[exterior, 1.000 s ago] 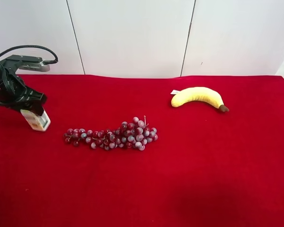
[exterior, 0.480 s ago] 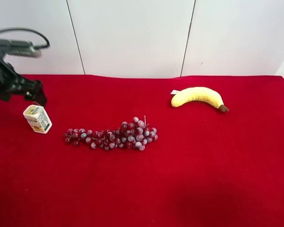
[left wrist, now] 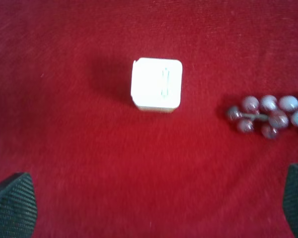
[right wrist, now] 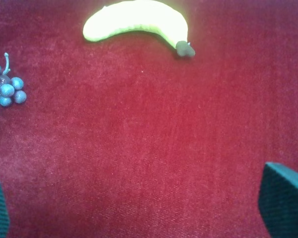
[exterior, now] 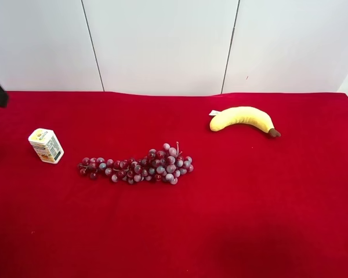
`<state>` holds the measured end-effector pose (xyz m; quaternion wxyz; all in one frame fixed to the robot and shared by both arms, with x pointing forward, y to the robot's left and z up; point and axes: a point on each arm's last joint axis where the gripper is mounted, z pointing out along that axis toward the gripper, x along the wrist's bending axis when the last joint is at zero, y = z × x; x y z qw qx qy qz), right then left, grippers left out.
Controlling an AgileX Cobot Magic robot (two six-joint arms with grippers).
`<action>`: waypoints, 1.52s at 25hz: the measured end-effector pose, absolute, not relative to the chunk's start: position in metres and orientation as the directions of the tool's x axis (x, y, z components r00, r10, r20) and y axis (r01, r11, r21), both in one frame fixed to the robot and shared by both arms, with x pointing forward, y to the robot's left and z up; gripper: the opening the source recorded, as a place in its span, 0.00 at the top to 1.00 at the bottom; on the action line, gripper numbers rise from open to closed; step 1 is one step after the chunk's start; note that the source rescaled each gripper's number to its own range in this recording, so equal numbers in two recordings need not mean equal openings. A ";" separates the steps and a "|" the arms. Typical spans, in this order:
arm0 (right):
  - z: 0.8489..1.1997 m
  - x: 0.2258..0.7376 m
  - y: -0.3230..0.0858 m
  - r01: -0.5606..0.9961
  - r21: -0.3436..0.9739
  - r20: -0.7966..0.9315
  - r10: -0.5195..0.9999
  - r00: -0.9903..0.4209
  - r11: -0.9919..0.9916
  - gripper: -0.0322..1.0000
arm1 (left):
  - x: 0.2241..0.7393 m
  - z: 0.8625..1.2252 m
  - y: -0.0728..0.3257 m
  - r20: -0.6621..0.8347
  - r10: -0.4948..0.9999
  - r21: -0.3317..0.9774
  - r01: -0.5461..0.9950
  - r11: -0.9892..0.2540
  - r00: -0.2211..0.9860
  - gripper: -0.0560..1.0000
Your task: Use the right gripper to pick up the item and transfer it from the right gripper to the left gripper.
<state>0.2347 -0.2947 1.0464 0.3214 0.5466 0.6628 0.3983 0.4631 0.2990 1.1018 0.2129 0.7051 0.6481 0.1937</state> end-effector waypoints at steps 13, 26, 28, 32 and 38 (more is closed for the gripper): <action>1.046 0.235 -0.295 0.469 0.879 0.009 0.981 -0.196 0.085 0.00 | 0.335 1.106 0.299 -0.011 0.999 0.613 0.790 -0.025 0.041 0.00; 1.046 0.235 -0.295 0.469 0.879 0.009 0.981 -0.196 0.085 0.00 | 0.246 1.070 0.298 0.022 0.998 0.827 0.560 -0.047 0.052 0.00; 1.046 0.235 -0.295 0.469 0.879 0.009 0.981 -0.196 0.085 0.00 | 0.241 1.063 0.298 0.022 0.999 0.844 0.535 -0.045 0.050 0.00; 1.046 0.235 -0.295 0.469 0.879 0.009 0.981 -0.196 0.085 0.00 | 0.231 1.057 0.298 0.008 0.999 0.887 0.462 -0.024 0.037 0.00; 1.046 0.235 -0.295 0.469 0.879 0.009 0.981 -0.196 0.085 0.00 | 0.232 1.055 0.298 -0.004 1.000 0.894 0.448 -0.010 0.030 0.00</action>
